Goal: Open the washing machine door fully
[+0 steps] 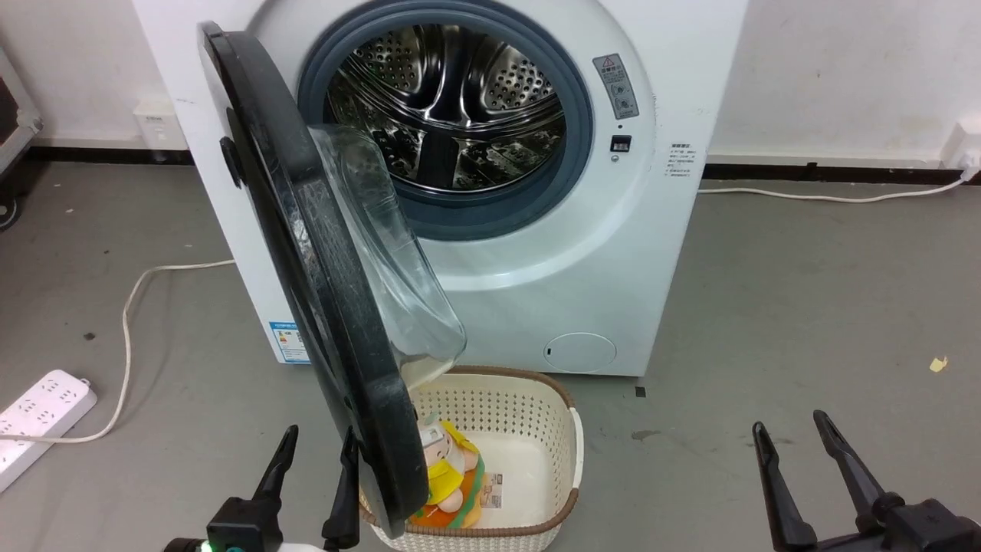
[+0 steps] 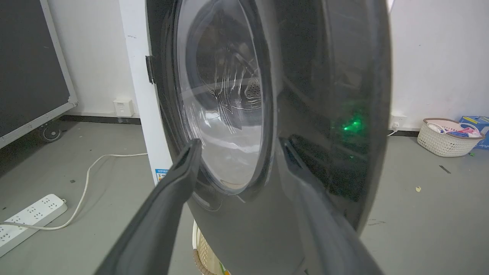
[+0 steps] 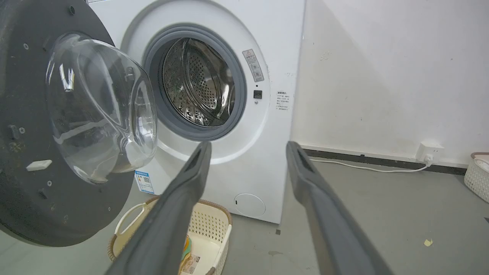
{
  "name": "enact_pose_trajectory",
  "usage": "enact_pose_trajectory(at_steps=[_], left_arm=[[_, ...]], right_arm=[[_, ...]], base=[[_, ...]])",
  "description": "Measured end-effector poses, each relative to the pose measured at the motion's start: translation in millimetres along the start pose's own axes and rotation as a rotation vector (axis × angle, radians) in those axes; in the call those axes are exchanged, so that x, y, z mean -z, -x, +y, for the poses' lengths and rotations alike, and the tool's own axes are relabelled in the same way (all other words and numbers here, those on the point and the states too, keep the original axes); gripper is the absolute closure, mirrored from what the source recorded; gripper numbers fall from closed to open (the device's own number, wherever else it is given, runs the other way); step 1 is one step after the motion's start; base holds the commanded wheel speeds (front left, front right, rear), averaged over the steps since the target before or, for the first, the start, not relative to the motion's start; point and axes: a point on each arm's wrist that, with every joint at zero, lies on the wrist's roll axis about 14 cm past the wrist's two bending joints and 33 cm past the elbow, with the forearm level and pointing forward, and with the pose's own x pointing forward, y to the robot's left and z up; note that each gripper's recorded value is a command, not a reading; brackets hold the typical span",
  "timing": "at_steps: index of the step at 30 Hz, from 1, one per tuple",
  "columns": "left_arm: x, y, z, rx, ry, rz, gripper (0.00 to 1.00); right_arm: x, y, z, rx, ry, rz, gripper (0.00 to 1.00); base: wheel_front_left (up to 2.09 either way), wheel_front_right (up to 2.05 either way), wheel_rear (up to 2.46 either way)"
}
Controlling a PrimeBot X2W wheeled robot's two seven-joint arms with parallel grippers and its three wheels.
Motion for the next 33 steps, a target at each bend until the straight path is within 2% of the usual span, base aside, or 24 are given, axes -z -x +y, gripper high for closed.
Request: enact_pose_trajectory(at_steps=[1,2,5,8,10,12,18,22,25,27,28,33], left_arm=[[-0.6,0.1,0.4,-0.001,-0.001,-0.002,0.65],[-1.7,0.1,0.2,0.000,-0.004,-0.005,1.00],[-18.0,-2.5,4.0,-0.013,-0.007,-0.057,1.00],[-42.9,-5.6,19.7,-0.078,0.000,-0.135,1.00],[-67.9,-8.5,27.7,-0.107,0.040,-0.216,1.00],[-99.7,-10.5,29.5,-0.108,0.027,-0.315,1.00],[-190.9,-2.5,24.7,-0.095,-0.013,-0.605,1.00],[-222.6,2.4,6.0,-0.038,-0.042,-0.711,1.00],[-219.2,-0.5,-17.6,0.046,-0.032,-0.702,1.00],[-201.7,-6.6,-36.6,0.111,-0.015,-0.643,1.00],[-159.9,-14.0,-64.3,0.201,0.024,-0.491,1.00],[-85.9,-16.4,-103.6,0.320,0.070,-0.208,1.00]], right_arm=[[0.1,-0.3,0.5,-0.002,0.000,0.000,0.00],[0.0,-0.4,0.9,-0.003,-0.001,0.000,0.00],[0.3,-1.1,2.8,-0.008,-0.003,0.000,0.00],[0.3,-1.6,3.2,-0.009,-0.003,0.000,0.00],[0.2,-1.5,3.1,-0.008,-0.004,0.000,0.00],[-0.4,-1.1,0.9,-0.001,-0.002,-0.002,0.00],[-1.3,-0.5,-2.8,0.010,0.000,-0.004,0.00],[-0.7,-0.2,-3.0,0.011,0.000,-0.003,0.00],[0.0,0.2,-2.9,0.012,-0.001,0.000,0.00],[0.7,0.6,-3.4,0.014,-0.002,0.002,0.00],[2.0,0.9,-4.2,0.017,-0.003,0.006,0.00],[5.9,0.8,-4.9,0.021,-0.013,0.018,0.00]], base=[[0.00,0.00,0.00],[0.00,0.00,0.00],[0.00,0.00,0.00],[0.00,0.00,0.00],[0.00,0.00,0.00],[0.00,0.00,0.00],[0.00,0.00,0.00],[0.00,0.00,0.00],[0.00,0.00,0.00],[0.00,0.00,0.00],[0.00,0.00,0.00],[0.00,0.00,0.00]])
